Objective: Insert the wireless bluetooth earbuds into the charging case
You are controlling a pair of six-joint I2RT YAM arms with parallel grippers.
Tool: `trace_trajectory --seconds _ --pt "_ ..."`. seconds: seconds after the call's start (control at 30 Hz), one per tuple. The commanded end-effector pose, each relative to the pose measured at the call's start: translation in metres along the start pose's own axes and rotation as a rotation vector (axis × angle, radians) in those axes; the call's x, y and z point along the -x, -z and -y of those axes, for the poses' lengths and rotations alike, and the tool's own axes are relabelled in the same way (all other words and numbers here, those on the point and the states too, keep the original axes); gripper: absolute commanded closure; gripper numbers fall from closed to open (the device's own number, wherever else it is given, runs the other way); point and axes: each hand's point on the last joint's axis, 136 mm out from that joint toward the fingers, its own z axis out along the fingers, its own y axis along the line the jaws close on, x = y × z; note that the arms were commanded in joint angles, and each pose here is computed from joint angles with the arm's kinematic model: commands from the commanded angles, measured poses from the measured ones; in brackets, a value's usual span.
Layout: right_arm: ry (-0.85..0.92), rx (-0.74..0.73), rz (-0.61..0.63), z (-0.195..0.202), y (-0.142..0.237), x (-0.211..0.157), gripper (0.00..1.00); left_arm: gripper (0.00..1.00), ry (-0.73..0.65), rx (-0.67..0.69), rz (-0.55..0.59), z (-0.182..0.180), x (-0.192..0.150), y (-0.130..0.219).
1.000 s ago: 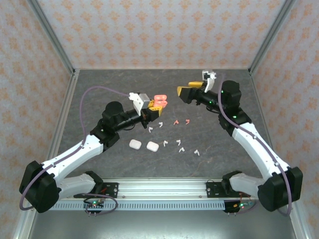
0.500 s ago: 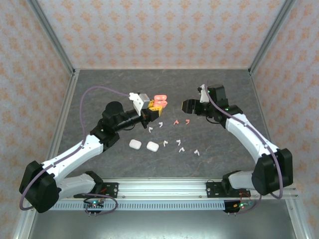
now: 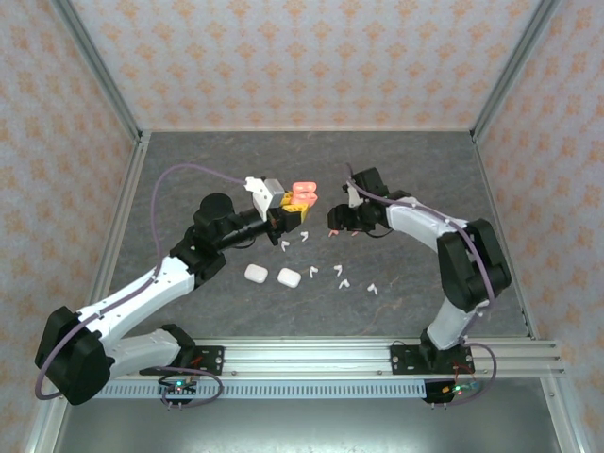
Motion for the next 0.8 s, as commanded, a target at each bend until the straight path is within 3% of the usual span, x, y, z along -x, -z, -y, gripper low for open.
trace_trajectory --seconds 0.0,0.43,0.77 --pt "0.032 -0.022 0.026 0.000 -0.011 0.016 0.46 1.00 -0.033 -0.014 0.042 0.008 0.021 0.005" --pt "0.029 -0.029 -0.081 0.006 -0.047 -0.003 0.56 1.00 -0.035 -0.004 0.028 0.006 0.017 0.005" --pt "0.021 -0.037 -0.132 0.011 -0.053 -0.018 0.66 1.00 -0.035 0.001 0.018 0.006 0.015 0.005"
